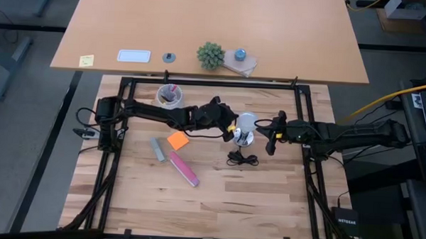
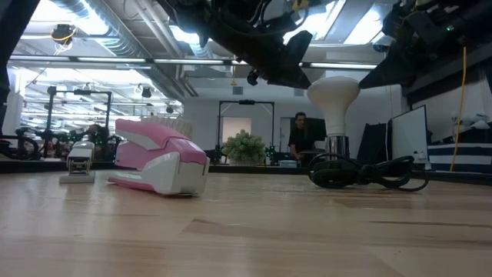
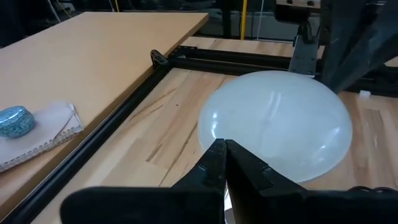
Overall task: Screw lightbulb
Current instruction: Remove the lightbulb from the lamp
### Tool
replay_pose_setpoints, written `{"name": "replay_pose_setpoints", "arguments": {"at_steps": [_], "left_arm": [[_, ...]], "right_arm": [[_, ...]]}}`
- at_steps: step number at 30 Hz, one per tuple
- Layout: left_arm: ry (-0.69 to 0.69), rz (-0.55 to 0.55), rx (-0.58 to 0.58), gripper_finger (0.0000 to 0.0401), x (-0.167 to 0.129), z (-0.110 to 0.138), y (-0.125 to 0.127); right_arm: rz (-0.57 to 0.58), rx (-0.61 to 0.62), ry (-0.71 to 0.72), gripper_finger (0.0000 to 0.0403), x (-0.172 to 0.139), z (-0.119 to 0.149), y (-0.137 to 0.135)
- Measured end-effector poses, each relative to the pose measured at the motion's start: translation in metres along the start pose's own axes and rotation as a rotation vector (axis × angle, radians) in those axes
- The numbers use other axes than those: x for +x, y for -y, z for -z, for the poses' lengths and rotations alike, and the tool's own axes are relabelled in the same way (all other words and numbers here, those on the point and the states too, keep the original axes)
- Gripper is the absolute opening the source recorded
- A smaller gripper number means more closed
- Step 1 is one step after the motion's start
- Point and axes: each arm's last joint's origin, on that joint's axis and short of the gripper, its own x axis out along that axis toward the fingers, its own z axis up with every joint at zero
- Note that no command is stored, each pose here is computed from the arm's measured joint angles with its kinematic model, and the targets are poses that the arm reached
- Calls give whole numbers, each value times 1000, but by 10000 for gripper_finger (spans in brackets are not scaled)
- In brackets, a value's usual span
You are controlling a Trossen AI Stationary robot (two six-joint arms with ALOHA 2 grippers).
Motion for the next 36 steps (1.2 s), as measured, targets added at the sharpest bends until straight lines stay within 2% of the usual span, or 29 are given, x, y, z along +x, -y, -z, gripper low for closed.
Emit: {"name": "replay_pose_setpoints", "arguments": {"at_steps": [10,14,18,31,36], "left_arm": [[-3,29,-8,0,-4,1,12],[3,79,-8,0,-6,0,19],[11,113,-3,0,-8,1,28],[49,84,-8,0,-9,-2,28],[107,82,-9,0,-16,-14,25]], "right_arm": [[81,12,-15,3,0,3,3],[138,7,-12,3,0,3,5],[144,10,0,3,0,3,5],[186,-1,23,3,1,1,5],[163,-3,65,3,-7,-3,7]]}}
